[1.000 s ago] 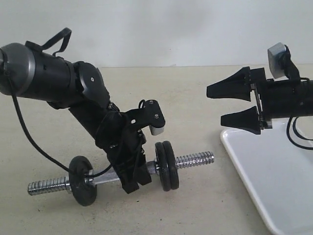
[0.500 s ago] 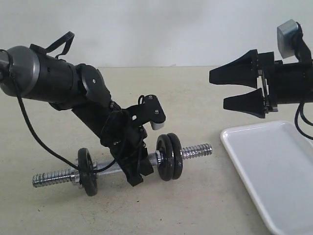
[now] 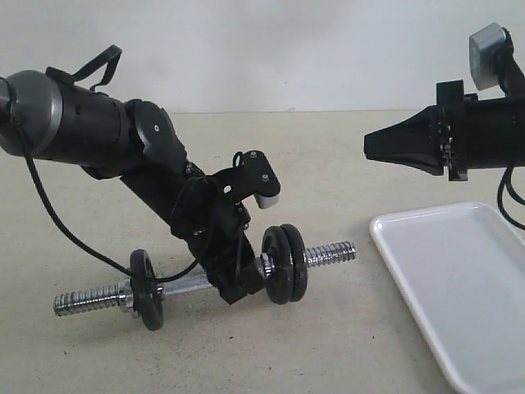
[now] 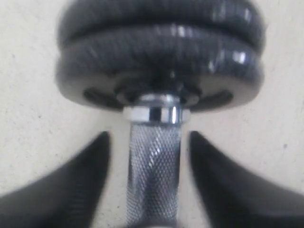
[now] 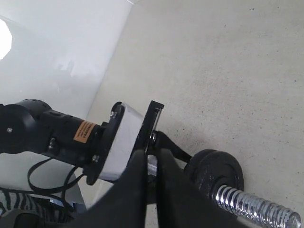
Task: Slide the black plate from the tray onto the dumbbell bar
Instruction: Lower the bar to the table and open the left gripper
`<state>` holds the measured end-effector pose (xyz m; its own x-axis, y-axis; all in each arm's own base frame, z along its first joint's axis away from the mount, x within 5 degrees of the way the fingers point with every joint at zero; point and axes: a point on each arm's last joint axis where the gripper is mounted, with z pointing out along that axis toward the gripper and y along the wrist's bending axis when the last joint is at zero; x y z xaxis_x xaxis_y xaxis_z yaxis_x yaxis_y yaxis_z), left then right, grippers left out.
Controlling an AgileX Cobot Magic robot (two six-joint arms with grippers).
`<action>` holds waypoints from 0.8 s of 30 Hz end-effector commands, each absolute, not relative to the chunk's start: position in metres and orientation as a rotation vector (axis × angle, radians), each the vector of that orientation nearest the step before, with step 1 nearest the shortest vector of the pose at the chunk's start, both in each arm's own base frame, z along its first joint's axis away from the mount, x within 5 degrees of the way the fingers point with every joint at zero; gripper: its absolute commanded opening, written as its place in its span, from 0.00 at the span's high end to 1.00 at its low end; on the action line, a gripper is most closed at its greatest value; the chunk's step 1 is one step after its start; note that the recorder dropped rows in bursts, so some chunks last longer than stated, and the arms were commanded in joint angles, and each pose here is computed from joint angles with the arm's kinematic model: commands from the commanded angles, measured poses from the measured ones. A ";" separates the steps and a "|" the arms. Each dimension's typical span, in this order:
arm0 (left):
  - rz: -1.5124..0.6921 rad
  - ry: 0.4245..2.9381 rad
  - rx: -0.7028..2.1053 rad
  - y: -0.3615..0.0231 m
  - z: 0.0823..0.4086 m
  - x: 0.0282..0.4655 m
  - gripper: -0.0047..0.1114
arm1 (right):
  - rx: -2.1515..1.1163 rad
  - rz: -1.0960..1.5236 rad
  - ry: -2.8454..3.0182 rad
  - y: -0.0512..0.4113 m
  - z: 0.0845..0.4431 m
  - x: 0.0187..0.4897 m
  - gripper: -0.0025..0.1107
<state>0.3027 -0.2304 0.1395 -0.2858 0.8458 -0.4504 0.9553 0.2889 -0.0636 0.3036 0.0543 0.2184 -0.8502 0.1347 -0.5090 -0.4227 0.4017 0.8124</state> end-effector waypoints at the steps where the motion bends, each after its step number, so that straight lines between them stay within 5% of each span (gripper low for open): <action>1: -0.501 2.289 1.524 -0.232 0.148 0.304 0.24 | -0.265 1.459 2.125 0.053 0.225 0.303 0.97; 9: -0.433 2.348 1.508 -0.221 0.179 0.295 0.46 | -0.455 1.329 1.998 0.055 0.259 0.289 0.98; 14: -0.410 2.260 1.358 -0.208 0.249 0.279 0.64 | -0.502 0.977 1.888 0.052 0.307 0.244 0.98; 19: -0.438 2.101 1.096 -0.187 0.324 0.250 0.64 | -0.343 0.595 1.802 0.039 0.320 0.185 0.98; 24: -0.457 1.952 0.928 -0.158 0.363 0.209 0.66 | -0.248 0.364 1.628 0.030 0.322 0.122 0.98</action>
<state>0.2288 -0.1724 0.3526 -0.3275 0.4920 -0.8067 0.7875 0.6139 0.0546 0.1512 0.0367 0.3221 -0.2088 0.0709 -0.9754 -0.4622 0.8718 0.1624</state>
